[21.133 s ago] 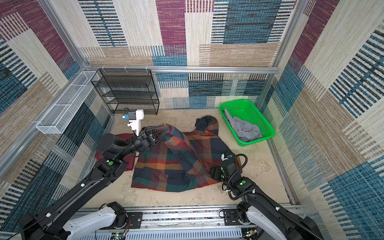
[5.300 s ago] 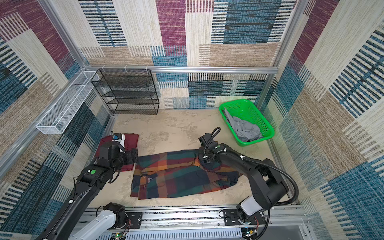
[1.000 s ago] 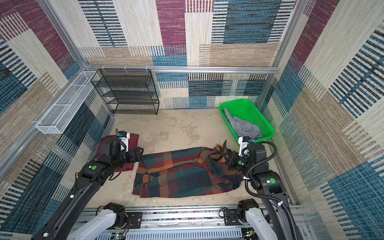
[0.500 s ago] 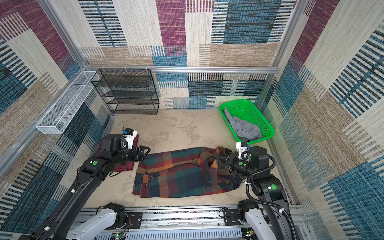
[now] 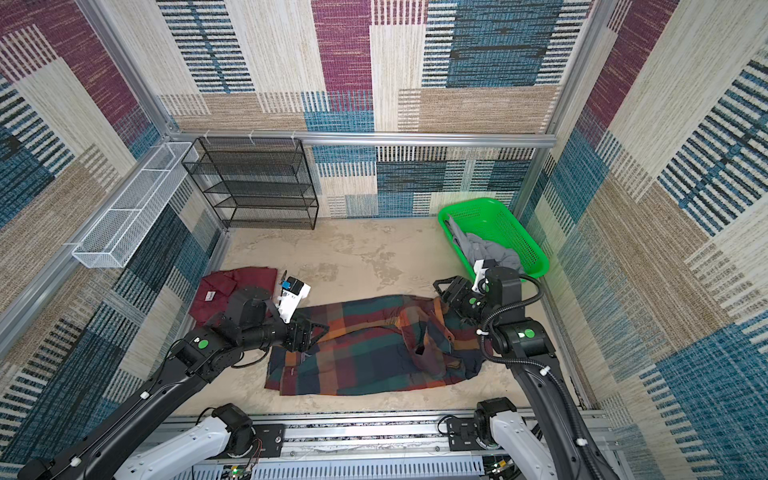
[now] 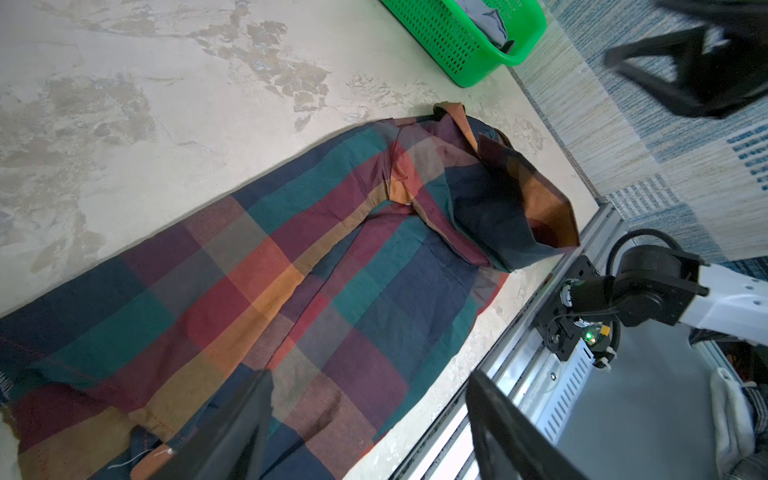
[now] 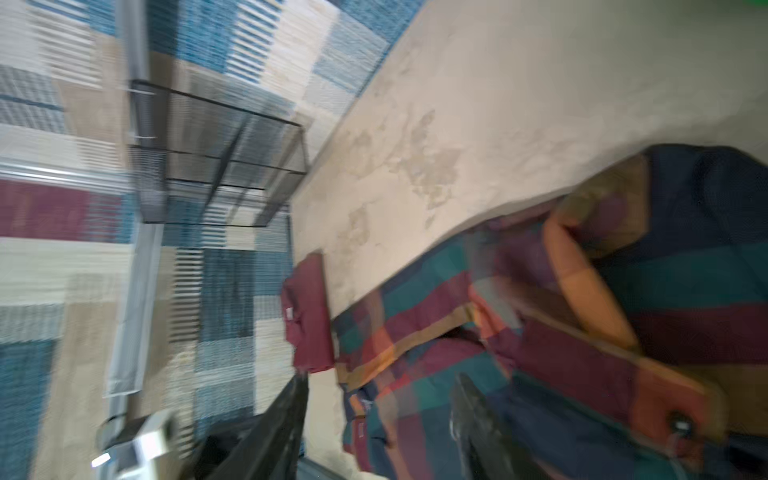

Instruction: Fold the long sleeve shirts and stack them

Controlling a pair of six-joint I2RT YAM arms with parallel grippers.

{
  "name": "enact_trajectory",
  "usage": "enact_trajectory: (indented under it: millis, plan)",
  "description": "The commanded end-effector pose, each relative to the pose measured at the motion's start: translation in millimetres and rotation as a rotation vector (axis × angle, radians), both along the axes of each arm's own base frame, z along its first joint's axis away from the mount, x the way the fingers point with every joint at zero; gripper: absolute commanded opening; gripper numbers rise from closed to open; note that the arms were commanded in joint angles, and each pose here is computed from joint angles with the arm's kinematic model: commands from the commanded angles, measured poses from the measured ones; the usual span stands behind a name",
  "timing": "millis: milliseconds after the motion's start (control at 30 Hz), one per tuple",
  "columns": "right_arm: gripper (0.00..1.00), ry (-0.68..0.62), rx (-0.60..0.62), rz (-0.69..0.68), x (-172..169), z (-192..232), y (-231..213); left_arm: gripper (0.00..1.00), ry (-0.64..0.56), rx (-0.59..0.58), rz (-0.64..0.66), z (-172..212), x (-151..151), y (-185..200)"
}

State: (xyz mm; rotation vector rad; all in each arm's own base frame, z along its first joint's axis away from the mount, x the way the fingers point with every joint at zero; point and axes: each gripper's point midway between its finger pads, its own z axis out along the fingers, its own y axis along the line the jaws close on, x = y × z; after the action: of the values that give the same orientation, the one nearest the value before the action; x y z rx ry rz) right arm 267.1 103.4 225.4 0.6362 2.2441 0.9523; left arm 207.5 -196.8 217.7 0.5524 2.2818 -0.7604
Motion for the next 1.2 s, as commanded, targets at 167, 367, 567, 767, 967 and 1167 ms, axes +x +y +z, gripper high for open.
enact_trajectory:
  millis: [167,367,567,767,967,1167]
  plan:
    - [0.56,0.131,-0.170,0.017,-41,-102,-19,0.76,-0.048,0.045,-0.010,3,0,6]
    - [0.54,0.179,-0.198,0.014,-55,-134,-22,0.76,-0.033,0.094,-0.008,-8,1,10]
    - [0.50,0.203,-0.174,0.044,-58,-157,-14,0.76,-0.025,0.094,-0.010,-9,2,9]
    - [0.35,0.138,-0.058,0.084,-56,-151,6,0.76,-0.021,0.092,-0.017,-10,2,7]
    - [0.11,0.067,-0.037,0.110,-52,-127,12,0.76,-0.019,0.092,-0.022,-10,1,7]
    - [0.00,-0.046,0.015,0.166,-50,-83,24,0.75,-0.015,0.059,-0.031,-6,0,2]
